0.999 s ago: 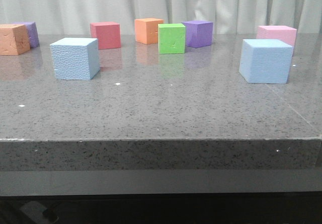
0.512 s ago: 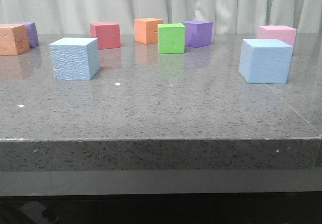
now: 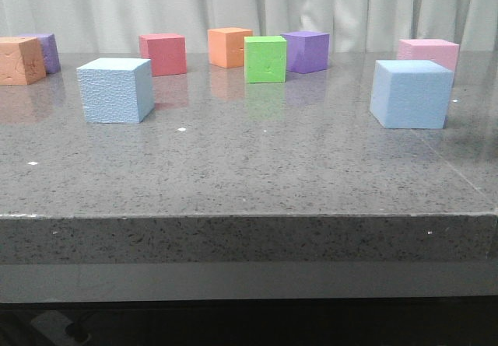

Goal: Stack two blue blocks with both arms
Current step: 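Reach the right gripper down and grasp the light blue cube beside the pink cube, then carry the blue cube with the right gripper to table center and set it down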

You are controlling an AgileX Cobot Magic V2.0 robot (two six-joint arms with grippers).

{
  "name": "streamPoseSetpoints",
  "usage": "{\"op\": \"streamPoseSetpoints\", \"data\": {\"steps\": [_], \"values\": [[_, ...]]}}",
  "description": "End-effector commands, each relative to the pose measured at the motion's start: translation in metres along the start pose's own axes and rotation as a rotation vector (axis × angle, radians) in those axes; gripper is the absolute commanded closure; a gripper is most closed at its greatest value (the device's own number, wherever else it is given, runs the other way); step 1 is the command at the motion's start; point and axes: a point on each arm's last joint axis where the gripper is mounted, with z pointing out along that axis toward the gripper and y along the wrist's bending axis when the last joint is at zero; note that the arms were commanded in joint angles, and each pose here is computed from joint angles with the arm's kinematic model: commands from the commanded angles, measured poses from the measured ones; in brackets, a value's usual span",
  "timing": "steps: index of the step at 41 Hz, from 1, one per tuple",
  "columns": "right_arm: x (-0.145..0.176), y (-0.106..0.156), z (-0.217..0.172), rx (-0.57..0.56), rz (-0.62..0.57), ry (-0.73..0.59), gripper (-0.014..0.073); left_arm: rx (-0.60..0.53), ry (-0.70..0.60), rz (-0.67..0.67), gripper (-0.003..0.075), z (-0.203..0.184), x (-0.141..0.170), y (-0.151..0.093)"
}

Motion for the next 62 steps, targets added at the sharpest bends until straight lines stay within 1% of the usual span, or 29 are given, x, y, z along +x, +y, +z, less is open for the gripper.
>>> {"op": "streamPoseSetpoints", "data": {"steps": [1, 5, 13, 18, 26, 34, 36, 41, 45, 51, 56, 59, 62], "values": [[-0.020, -0.003, -0.001, 0.075, 0.040, -0.087, -0.0018, 0.013, -0.100, -0.010, 0.0377, -0.003, -0.016, -0.001], [-0.028, -0.003, 0.018, 0.096, 0.049, -0.069, -0.0018, 0.013, -0.100, -0.010, 0.0377, -0.003, -0.016, -0.001], [-0.040, 0.000, 0.055, 0.099, 0.085, -0.047, -0.0018, 0.013, -0.100, -0.010, 0.0377, -0.003, -0.016, -0.001], [-0.040, -0.002, 0.078, 0.109, 0.124, -0.021, -0.0018, 0.013, -0.100, -0.010, 0.0377, -0.003, -0.016, -0.001], [-0.034, -0.008, 0.110, 0.141, 0.141, 0.053, -0.0018, 0.013, -0.100, -0.010, 0.0377, -0.003, -0.016, -0.001], [-0.030, -0.008, 0.127, 0.146, 0.145, 0.096, -0.0016, 0.013, -0.100, -0.010, 0.0377, -0.003, -0.016, -0.001], [-0.029, -0.008, 0.127, 0.147, 0.147, 0.100, 0.0004, 0.013, -0.100, -0.010, 0.0377, -0.003, -0.016, -0.001], [-0.029, -0.008, 0.125, 0.150, 0.150, 0.110, 0.0143, 0.013, -0.100, -0.010, 0.0377, -0.003, -0.016, -0.001], [-0.032, -0.006, 0.119, 0.146, 0.166, 0.131, 0.0195, 0.013, -0.100, -0.010, 0.0377, -0.003, -0.016, -0.001], [-0.040, 0.007, 0.103, 0.131, 0.152, 0.143, 0.0202, 0.013, -0.100, -0.010, 0.0377, -0.003, -0.016, -0.001], [-0.048, 0.033, 0.090, 0.083, 0.103, 0.108, 0.0202, 0.013, -0.100, -0.010, 0.0377, -0.003, -0.016, -0.001], [-0.050, 0.054, 0.084, 0.041, 0.072, 0.083, 0.0202, 0.013, -0.100, -0.010, 0.0377, -0.003, -0.016, -0.001], [-0.049, 0.070, 0.084, 0.025, 0.070, 0.070, 0.0202, 0.013, -0.100, -0.010, 0.0377, -0.003, -0.016, -0.001]]}}
